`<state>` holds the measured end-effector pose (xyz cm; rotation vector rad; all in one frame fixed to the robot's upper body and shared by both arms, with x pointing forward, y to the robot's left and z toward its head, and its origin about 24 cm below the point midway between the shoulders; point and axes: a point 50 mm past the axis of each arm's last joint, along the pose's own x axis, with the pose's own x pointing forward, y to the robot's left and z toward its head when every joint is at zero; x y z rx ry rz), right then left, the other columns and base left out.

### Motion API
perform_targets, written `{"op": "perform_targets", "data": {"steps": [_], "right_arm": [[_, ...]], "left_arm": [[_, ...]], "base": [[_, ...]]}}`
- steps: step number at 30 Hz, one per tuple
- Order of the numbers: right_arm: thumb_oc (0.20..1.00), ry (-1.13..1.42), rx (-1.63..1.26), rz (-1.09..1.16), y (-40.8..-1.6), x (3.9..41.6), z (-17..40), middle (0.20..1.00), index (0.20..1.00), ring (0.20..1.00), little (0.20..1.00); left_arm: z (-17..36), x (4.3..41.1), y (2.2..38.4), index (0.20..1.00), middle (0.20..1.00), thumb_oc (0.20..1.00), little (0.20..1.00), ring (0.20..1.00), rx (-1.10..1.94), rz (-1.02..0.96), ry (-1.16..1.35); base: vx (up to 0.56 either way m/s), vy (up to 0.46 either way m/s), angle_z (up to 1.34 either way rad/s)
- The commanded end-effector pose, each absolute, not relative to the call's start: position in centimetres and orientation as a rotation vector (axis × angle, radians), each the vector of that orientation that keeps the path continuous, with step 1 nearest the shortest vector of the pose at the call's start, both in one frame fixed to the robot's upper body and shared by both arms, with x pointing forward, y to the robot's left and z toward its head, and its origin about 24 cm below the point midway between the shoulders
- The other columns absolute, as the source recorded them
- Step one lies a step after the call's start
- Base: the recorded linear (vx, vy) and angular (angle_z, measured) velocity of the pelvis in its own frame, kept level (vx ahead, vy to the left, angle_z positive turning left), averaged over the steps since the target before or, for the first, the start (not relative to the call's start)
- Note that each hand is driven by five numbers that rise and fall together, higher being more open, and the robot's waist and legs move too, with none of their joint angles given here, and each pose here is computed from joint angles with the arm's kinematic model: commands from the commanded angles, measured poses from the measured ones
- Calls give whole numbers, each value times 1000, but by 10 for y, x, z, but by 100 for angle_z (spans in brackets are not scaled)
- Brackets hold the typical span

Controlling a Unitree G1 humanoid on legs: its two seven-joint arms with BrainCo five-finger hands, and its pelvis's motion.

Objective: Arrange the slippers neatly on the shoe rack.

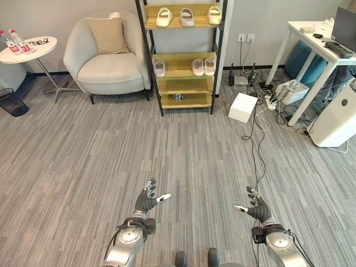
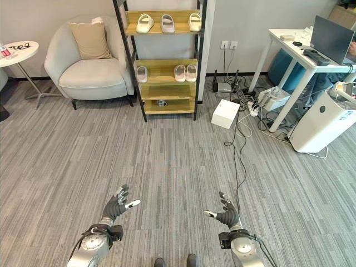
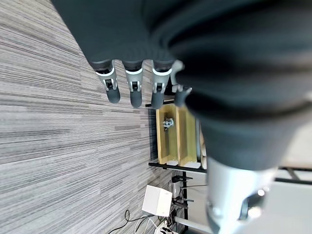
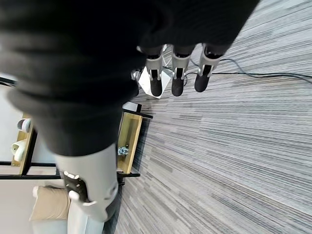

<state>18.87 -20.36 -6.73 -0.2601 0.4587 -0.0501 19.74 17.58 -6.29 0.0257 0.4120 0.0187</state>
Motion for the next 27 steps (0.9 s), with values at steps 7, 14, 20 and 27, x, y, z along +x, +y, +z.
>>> {"op": "perform_targets", "data": {"steps": [7, 14, 20, 27], "right_arm": [[1000, 374, -232, -41, -197, 205, -54, 1000, 1000, 1000, 1000], [1000, 354, -219, -46, -196, 208, -51, 1000, 1000, 1000, 1000], [1000, 323, -222, -54, -196, 212, -45, 1000, 1000, 1000, 1000], [1000, 291, -239, -69, -198, 214, -40, 1000, 1000, 1000, 1000]], "left_arm": [[-53, 211, 177, 1000, 1000, 1000, 1000, 1000, 2, 35, 349], [-59, 206, 180, 1000, 1000, 1000, 1000, 1000, -7, 55, 376], [-61, 203, 181, 1000, 1000, 1000, 1000, 1000, -5, 60, 388], [-57, 206, 177, 1000, 1000, 1000, 1000, 1000, -3, 48, 368]], "base": [[0, 0, 0], [-10, -1, 2], [-6, 0, 0], [0, 0, 0]]}}
